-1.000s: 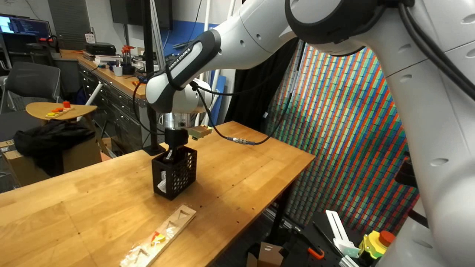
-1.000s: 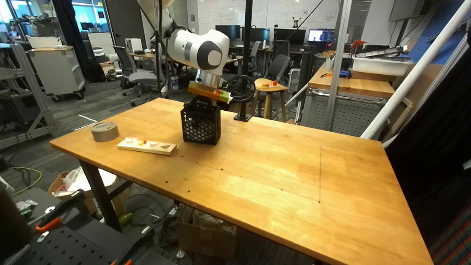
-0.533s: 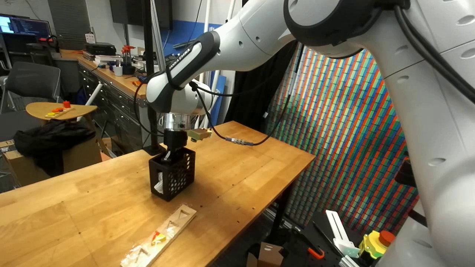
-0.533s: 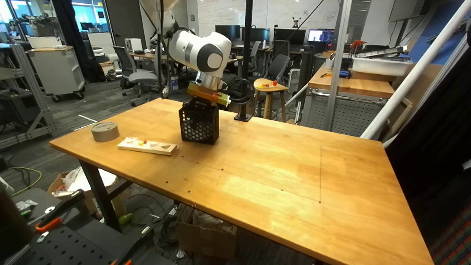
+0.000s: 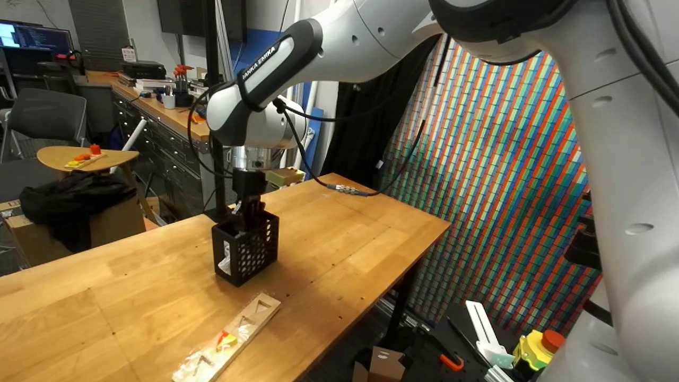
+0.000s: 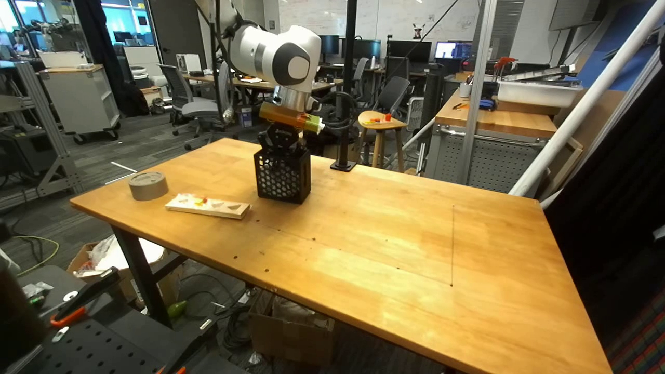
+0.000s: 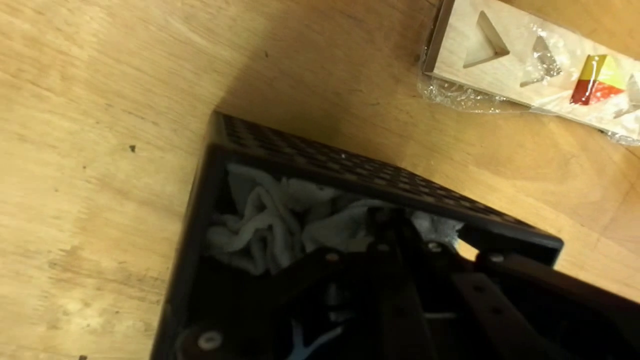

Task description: Put the towel inside the black box

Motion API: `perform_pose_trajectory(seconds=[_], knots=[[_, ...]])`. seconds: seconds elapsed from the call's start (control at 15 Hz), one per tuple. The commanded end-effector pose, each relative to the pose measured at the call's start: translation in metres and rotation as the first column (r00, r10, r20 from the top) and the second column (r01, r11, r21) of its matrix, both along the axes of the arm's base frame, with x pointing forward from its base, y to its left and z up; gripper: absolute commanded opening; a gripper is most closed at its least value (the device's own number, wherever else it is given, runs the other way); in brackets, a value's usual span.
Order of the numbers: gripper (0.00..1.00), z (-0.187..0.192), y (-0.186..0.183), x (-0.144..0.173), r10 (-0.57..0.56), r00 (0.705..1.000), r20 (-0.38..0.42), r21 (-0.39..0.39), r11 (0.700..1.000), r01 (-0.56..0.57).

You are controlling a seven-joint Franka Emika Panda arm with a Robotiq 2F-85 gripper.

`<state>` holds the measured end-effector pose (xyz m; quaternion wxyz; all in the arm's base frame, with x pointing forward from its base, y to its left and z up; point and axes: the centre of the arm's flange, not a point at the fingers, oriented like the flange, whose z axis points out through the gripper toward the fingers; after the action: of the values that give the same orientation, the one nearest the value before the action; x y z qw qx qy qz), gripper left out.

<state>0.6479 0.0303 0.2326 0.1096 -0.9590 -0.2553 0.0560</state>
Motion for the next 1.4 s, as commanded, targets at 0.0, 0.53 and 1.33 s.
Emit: perform_pose_trajectory(seconds=[0.0, 0.53, 1.33], knots=[[0.05, 0.041, -0.002, -0.019, -0.032, 0.998, 0.059, -0.059, 0.998, 0.035], [0.40, 0.109, -0.056, -0.052, -0.101, 0.971, 0.217, -0.110, 0.986, 0.127], [1.00, 0.112, -0.132, -0.117, -0.176, 0.946, 0.272, -0.140, 0.966, 0.220]])
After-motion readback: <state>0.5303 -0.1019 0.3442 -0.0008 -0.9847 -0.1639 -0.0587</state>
